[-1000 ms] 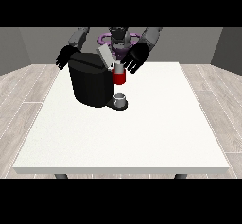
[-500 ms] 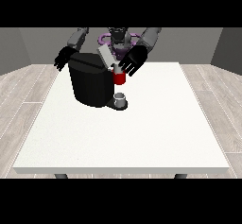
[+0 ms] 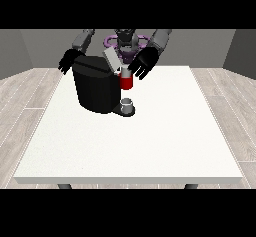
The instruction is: Insert the coffee pod into the coffee machine and close the lid
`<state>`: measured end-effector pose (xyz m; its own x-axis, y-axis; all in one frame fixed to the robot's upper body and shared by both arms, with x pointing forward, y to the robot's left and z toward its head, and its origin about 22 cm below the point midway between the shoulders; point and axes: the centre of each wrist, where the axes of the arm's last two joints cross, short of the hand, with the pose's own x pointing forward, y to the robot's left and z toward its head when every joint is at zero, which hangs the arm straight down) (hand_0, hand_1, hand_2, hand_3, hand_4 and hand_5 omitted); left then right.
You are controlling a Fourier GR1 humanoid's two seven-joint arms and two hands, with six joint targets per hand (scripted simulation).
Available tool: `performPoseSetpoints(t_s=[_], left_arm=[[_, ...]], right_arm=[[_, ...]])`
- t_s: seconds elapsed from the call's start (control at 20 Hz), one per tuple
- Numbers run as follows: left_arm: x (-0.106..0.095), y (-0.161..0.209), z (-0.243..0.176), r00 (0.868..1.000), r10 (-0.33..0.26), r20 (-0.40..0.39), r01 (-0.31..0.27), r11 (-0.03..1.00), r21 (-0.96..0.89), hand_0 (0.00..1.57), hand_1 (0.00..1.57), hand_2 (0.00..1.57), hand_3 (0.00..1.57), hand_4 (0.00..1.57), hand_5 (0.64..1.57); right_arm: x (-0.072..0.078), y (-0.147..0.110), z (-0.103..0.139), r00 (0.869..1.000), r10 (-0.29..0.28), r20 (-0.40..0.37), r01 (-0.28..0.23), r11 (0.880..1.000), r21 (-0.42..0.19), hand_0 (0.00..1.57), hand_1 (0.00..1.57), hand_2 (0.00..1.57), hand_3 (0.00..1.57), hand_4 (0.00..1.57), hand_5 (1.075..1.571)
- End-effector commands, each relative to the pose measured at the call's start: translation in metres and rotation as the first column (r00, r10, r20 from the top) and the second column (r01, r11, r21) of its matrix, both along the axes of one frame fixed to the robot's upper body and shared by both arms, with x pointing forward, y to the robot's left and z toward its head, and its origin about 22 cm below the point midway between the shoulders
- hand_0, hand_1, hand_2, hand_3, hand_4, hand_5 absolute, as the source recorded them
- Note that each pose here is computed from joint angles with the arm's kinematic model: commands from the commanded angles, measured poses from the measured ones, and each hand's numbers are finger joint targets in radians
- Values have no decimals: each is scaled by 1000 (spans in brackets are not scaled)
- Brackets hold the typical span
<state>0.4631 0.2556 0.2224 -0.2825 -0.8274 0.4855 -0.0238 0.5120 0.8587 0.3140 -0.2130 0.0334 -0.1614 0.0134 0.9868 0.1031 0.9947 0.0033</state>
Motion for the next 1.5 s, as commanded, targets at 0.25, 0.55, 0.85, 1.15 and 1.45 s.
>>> performPoseSetpoints(t_s=[0.25, 0.55, 0.85, 1.15, 1.45], left_arm=[[-2, 12, -8, 1000, -15, -27, 16, 999, 44, 912, 912, 1022, 865, 363, 1571], [0, 15, 3, 998, 3, -66, 5, 993, 120, 0, 0, 0, 0, 0, 1571], [-1, 3, 9, 998, -44, -46, 50, 990, 132, 0, 0, 0, 0, 0, 1571], [-1, -17, -14, 993, -51, -104, 63, 992, 110, 0, 0, 0, 0, 0, 1571], [-8, -6, -51, 985, -76, -158, 83, 996, 41, 0, 0, 0, 0, 0, 1571]], right_arm=[[1, -1, 2, 1000, 7, 7, -7, 1000, 15, 0, 0, 0, 0, 459, 1571], [0, 5, 0, 1000, 16, -3, -16, 1000, 4, 0, 0, 0, 0, 419, 1571], [1, -13, -8, 998, -33, -44, 32, 999, -19, 0, 0, 0, 0, 338, 1571], [-3, -13, -26, 997, -52, -63, 52, 999, 1, 0, 0, 0, 0, 416, 1571], [-15, -25, -33, 988, -85, -131, 91, 995, 37, 0, 0, 0, 0, 383, 1571]])
